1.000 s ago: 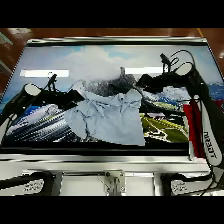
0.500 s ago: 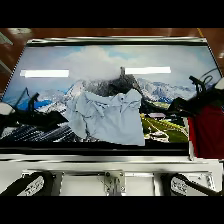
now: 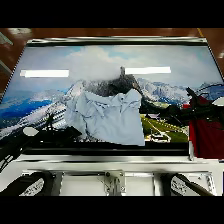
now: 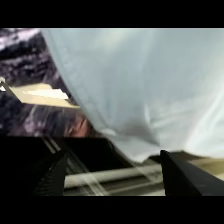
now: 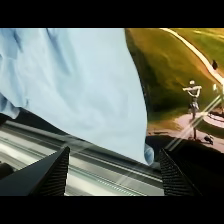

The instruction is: Fold the shirts.

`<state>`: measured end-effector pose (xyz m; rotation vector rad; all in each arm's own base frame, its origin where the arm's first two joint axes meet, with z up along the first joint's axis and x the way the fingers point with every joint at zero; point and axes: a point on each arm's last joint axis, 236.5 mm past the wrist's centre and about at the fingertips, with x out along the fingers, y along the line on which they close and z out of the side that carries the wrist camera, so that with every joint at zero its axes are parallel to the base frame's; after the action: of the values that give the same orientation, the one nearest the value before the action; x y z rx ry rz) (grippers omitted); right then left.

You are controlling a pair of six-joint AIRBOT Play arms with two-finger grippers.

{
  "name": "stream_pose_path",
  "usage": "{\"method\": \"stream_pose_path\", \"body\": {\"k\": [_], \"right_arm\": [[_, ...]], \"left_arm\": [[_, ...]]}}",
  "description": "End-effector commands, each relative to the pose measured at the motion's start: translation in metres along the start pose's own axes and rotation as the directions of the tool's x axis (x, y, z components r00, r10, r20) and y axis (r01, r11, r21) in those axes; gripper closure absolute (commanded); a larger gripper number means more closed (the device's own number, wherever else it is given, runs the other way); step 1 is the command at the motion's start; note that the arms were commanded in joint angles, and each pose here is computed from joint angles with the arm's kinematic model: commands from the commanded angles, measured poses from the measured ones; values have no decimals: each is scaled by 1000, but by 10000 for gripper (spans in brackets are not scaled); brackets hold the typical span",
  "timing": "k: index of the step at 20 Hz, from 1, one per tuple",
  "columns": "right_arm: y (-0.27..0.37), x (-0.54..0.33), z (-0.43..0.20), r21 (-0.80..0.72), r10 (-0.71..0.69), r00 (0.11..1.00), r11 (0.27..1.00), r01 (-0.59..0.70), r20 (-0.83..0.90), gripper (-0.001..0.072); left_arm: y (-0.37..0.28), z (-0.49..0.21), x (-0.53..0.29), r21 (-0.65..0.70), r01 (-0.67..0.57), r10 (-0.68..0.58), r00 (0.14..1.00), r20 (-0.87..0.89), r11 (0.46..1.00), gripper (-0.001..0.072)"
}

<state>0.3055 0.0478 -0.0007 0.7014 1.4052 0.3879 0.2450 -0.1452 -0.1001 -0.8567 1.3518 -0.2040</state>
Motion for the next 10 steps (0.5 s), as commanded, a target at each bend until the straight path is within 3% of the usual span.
{"method": "stream_pose_path", "body": {"k": [1, 2, 3, 4, 7, 8, 9, 10], "right_arm": [[3, 1, -1, -1, 18, 1000, 1000, -18, 4, 32], [3, 1, -1, -1, 19, 1000, 1000, -19, 1, 33], [2, 1, -3, -2, 17, 1000, 1000, -17, -4, 33], [1, 1, -3, -3, 10, 1000, 1000, -10, -6, 33], [-7, 1, -3, 34, -21, 1000, 999, 21, -5, 33], [-7, 2, -4, 41, -20, 1000, 999, 20, -7, 32], [-7, 3, -5, 46, -17, 1000, 999, 18, -11, 33], [-8, 5, -7, 52, -16, 1000, 999, 17, -17, 33]], "left_arm": [[3, 28, 10, -44, -6, 12, 990, 140, 999, -3], [2, 37, 8, -57, -1, 11, 985, 175, 998, 1], [2, 43, 7, -68, 5, 9, 979, 202, 998, 70], [1, 48, 6, -73, 6, 10, 975, 222, 997, 216], [1, 55, 4, -72, 5, 13, 969, 248, 997, 290], [1, 55, 4, -72, 5, 13, 969, 248, 997, 362], [1, 55, 4, -72, 5, 13, 969, 247, 997, 483], [1, 55, 4, -71, 5, 12, 969, 247, 997, 651]]}}
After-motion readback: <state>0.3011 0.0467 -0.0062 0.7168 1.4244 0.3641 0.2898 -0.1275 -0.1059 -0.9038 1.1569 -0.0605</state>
